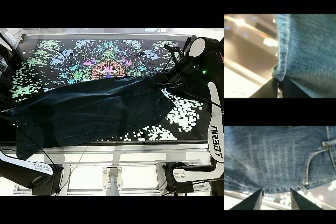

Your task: Fold the clothes and pants, and hang the long-sleeved shirts on hangers.

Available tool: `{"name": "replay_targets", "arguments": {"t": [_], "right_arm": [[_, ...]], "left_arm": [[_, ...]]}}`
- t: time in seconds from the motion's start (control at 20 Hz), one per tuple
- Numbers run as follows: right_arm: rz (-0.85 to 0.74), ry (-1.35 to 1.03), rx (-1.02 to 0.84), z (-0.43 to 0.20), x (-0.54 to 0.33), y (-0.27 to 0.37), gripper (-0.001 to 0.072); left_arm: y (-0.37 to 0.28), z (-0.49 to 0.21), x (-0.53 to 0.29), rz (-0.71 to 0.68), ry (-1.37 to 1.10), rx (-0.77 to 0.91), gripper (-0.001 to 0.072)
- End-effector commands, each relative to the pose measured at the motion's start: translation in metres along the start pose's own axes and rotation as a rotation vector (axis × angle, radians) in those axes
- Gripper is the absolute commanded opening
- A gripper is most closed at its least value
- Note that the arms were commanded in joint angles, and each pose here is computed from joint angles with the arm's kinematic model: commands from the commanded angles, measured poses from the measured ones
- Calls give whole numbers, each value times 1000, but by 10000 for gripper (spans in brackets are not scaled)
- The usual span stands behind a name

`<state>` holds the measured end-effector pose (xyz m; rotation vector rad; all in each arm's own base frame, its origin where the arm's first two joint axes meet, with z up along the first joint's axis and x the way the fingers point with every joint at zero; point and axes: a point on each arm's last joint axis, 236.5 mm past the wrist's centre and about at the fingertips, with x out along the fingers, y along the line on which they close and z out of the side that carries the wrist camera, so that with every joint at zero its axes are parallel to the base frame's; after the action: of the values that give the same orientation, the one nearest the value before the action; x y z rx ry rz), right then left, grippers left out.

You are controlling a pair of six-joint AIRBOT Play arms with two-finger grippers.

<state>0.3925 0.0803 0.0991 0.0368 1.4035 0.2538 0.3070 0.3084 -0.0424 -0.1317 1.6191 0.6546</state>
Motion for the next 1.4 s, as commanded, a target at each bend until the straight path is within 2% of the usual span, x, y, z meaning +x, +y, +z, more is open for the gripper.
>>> {"name": "replay_targets", "arguments": {"t": [0.0, 0.1, 0.15, 0.3, 0.4, 0.6, 0.85, 1.1, 1.15, 1.2, 1.25, 1.35], "right_arm": [[0, -19, 0, 4, 0, 0, 383], [0, -16, 0, 4, 0, 0, 383], [0, -16, 0, 4, 0, 0, 383], [-46, -16, -32, 4, 0, -11, 383], [-125, -8, -66, 3, -2, -31, 384], [-129, 34, -62, -9, 6, -63, 384], [-81, 119, 26, -38, 37, -94, 384], [-84, 131, 19, -48, 57, -113, 388], [-83, 132, 14, -50, 58, -119, 415], [-84, 131, 18, -52, 58, -126, 540], [-80, 121, 12, -53, 59, -133, 566], [-44, 69, -33, -47, 62, -142, 568]], "left_arm": [[34, -1, 9, 62, -4, -66, 123], [35, -6, 12, 37, 11, -80, 440], [36, -9, 13, 36, 23, -68, 522], [30, -10, 5, 5, 13, -36, 521], [20, -13, -8, -71, -21, -8, 514], [-25, -55, -20, -397, -8, 45, 501], [-28, -119, 6, -463, 183, 36, 501], [-32, -133, 3, -481, 228, 55, 499], [-30, -134, -1, -480, 223, 51, 500], [-29, -135, -5, -474, 213, 43, 500], [-29, -138, -9, -470, 201, 41, 500], [-25, -151, -13, -433, 195, 18, 502]]}}
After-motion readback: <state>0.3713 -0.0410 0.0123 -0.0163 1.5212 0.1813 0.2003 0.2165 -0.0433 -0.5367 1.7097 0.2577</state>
